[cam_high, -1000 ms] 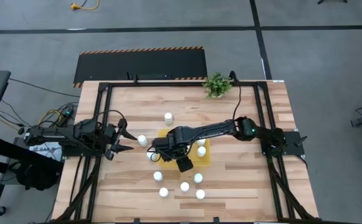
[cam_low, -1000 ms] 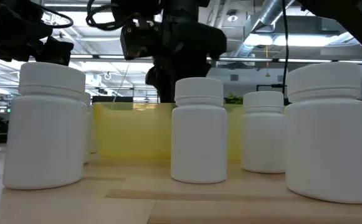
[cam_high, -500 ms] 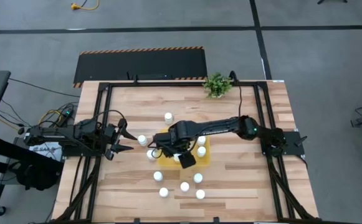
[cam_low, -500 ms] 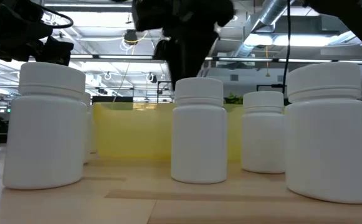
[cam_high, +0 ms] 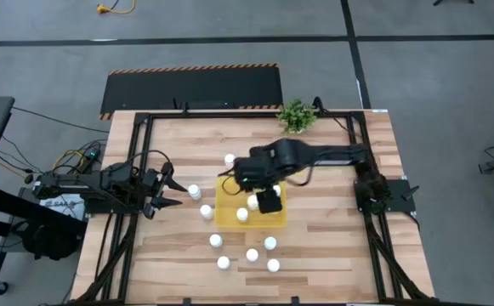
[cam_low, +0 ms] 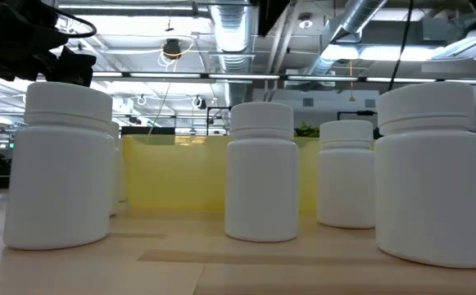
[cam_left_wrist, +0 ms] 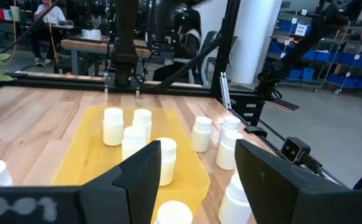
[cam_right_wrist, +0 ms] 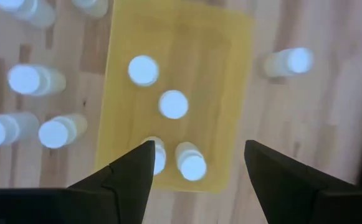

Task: Pick and place pill bottles into a basket
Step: Put the white pill bottle into the yellow bin

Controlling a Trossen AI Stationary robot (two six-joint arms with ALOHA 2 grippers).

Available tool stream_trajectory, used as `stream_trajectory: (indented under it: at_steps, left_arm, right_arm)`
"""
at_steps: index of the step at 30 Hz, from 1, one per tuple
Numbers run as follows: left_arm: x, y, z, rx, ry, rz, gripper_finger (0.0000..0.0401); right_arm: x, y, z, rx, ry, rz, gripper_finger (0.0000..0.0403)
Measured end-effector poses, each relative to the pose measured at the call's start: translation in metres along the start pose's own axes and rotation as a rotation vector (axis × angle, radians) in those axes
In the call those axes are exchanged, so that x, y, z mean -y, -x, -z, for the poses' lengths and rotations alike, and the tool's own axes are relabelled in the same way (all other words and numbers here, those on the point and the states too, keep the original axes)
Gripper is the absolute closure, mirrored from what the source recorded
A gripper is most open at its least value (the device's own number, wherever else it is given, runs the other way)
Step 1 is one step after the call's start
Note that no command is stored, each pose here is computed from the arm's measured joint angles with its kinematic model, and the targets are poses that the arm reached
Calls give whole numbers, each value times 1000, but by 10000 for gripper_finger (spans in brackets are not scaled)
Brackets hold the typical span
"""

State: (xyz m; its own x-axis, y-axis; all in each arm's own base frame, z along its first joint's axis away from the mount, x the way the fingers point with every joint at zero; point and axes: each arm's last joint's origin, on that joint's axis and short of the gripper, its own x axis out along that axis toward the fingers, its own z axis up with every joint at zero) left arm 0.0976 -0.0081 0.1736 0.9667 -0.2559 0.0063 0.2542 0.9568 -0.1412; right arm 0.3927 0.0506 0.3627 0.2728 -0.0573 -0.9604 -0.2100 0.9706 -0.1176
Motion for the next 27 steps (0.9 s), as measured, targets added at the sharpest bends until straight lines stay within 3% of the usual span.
stream_trajectory:
  at_steps: [7,10,20,27]
  left_arm:
    - [0,0,0,-1,59,-2,207]
    - [0,0,0,-4,65,-3,207]
    - [0,0,0,-3,64,-4,207]
    - [0,0,0,-2,66,-4,207]
  right_arm:
    - [6,53,23,117,-100,127,161]
    - [8,70,32,160,-152,129,161]
    - [2,113,65,267,-235,-33,161]
    - [-11,111,93,198,-324,-89,161]
